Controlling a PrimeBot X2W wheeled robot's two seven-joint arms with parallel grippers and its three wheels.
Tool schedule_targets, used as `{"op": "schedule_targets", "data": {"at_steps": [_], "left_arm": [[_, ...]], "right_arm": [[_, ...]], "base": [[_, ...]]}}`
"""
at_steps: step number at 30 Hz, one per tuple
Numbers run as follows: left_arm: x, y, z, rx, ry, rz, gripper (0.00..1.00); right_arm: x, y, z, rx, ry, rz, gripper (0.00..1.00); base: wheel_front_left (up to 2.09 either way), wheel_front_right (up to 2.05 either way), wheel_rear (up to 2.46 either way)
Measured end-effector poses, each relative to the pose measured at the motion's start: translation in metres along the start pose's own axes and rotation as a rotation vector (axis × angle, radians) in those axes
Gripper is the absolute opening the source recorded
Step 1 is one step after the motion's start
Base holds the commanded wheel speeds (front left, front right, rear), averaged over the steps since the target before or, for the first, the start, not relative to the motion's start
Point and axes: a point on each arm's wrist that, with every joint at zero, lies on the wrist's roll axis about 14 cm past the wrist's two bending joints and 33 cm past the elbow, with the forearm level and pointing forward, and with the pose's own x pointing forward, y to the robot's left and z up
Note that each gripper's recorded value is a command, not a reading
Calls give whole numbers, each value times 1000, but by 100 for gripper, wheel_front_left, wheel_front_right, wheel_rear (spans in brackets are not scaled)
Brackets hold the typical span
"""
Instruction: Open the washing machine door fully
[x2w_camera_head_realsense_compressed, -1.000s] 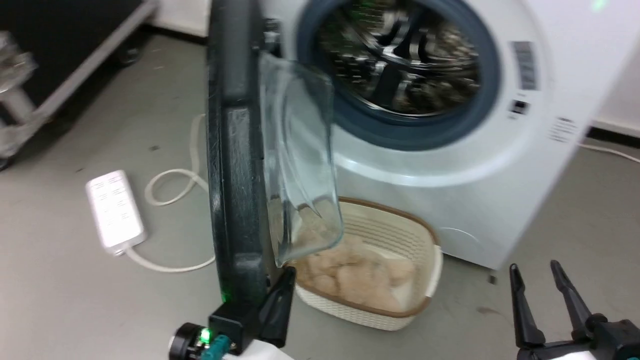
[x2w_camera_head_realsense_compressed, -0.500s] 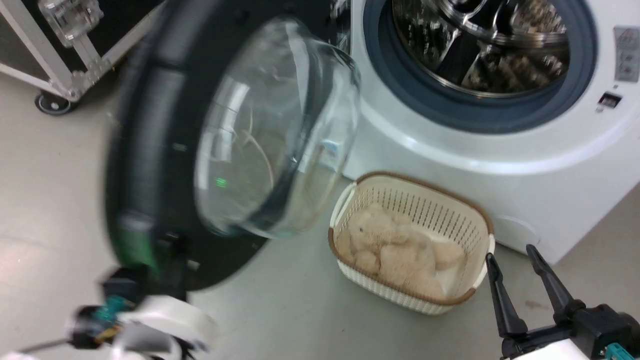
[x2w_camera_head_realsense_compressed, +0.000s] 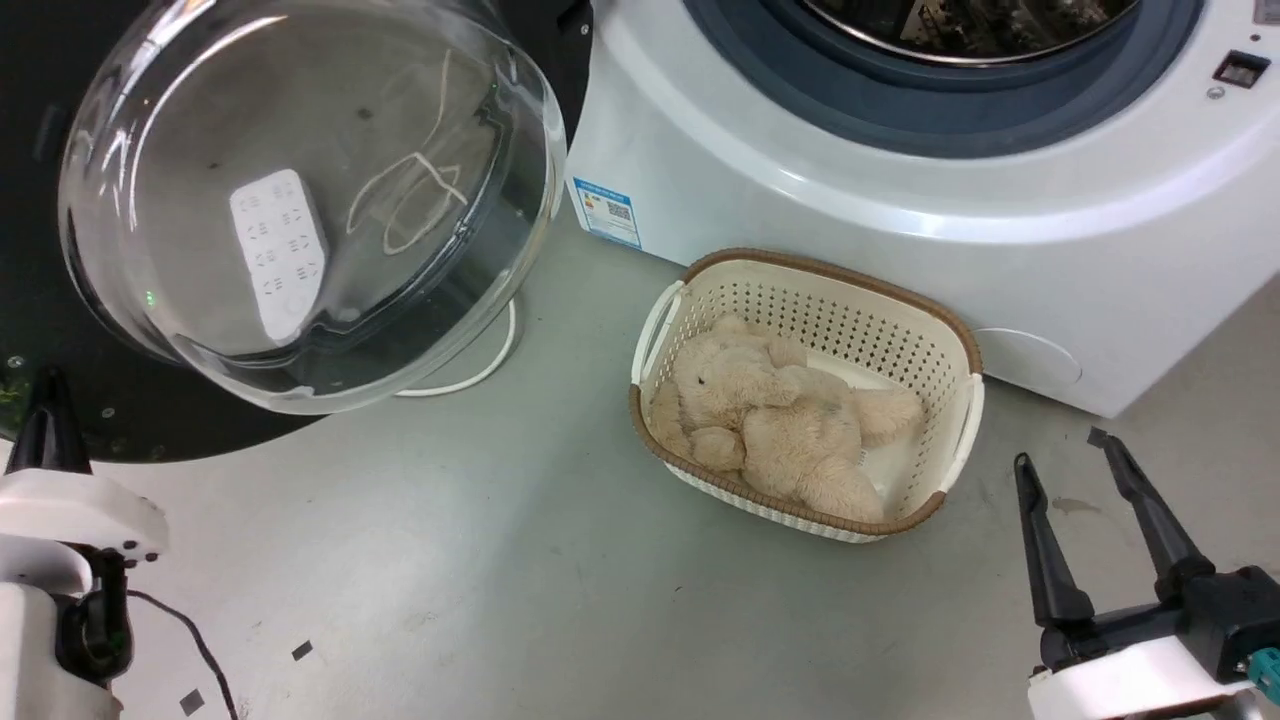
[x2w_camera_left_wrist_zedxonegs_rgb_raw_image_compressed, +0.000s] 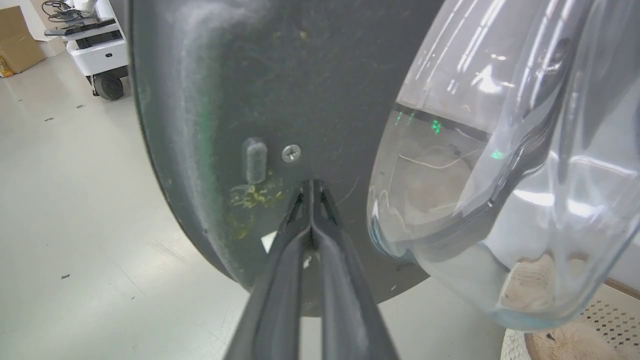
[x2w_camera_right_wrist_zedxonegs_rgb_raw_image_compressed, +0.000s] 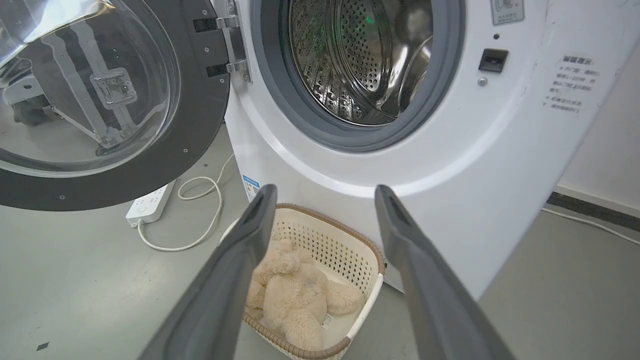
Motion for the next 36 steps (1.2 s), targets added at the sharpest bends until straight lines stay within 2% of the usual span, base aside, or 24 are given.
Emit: {"op": "schedule_targets", "data": {"at_steps": [7,11,15,24,30,31,32,33,36], "left_arm": [[-4,-15,22,-10,-102,-56,0],[-17,-46,52,-145,-219,-133,0],[-43,-73,67,-211,-290,-212,0],[-94,-143,53,-313,-269,-377,0],[-124,-183,43,-266,-249,-509,0],[-129,-190,42,-252,-249,-529,29],[-134,-196,40,-236,-247,-550,94],[-138,-202,38,-222,-245,-569,100],[-151,-219,31,-191,-229,-628,100]], "right_arm": [[-5,-3,17,-21,-42,-17,100],[-12,-10,31,-36,-79,-49,100],[-25,-20,48,-54,-120,-95,100],[-65,-41,74,-86,-179,-196,100],[-98,-52,75,-62,-181,-266,100],[-103,-53,75,-59,-180,-274,100],[-108,-54,74,-55,-180,-284,100],[-112,-55,74,-53,-178,-292,100],[-123,-59,71,-46,-174,-316,100]], "base": [[0,0,0],[0,0,0],[0,0,0],[0,0,0],[0,0,0],[0,0,0],[0,0,0],[0,0,0],[0,0,0]]}}
